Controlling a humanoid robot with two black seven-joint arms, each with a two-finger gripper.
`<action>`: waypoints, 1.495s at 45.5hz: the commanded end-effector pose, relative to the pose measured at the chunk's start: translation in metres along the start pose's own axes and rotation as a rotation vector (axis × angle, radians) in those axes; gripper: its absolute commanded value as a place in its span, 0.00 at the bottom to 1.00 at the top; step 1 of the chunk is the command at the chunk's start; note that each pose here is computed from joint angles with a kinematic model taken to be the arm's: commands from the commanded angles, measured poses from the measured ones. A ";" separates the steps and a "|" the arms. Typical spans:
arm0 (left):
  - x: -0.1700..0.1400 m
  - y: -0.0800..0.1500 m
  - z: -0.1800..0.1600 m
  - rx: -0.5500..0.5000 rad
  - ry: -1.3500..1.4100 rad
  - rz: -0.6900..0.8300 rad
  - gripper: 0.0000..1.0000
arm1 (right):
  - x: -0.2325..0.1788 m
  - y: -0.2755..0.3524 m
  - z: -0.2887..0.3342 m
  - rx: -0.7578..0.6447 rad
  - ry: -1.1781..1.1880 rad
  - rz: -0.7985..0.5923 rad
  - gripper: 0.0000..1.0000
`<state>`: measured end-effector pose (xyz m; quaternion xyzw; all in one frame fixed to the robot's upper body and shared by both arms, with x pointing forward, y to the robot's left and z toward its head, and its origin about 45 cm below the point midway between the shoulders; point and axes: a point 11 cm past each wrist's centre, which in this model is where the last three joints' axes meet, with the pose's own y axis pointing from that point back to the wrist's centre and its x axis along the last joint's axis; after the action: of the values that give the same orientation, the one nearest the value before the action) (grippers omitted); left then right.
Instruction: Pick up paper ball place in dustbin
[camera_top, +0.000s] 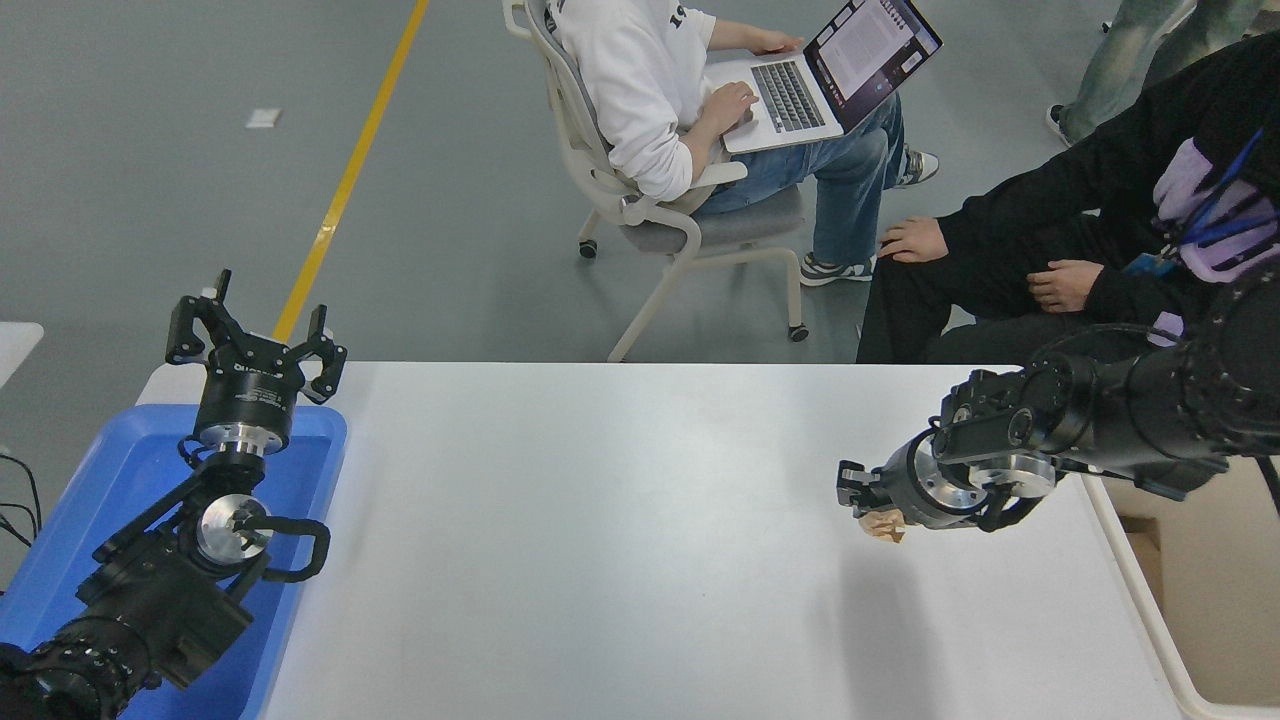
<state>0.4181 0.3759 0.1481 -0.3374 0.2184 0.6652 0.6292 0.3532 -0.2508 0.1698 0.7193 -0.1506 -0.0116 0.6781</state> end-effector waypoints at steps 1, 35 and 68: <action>0.000 0.000 0.000 0.000 0.000 0.000 0.99 | 0.011 0.080 -0.017 0.052 0.048 -0.162 0.00; 0.001 0.001 0.000 0.001 0.000 0.002 0.99 | 0.050 0.257 -0.053 0.187 0.104 0.038 0.00; 0.001 0.001 -0.001 0.002 0.000 0.003 0.99 | 0.061 0.248 0.135 -0.086 -0.304 0.118 0.00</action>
<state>0.4174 0.3759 0.1469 -0.3365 0.2192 0.6658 0.6288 0.3528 -0.3292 0.4270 0.7047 -0.2204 -0.0264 0.6739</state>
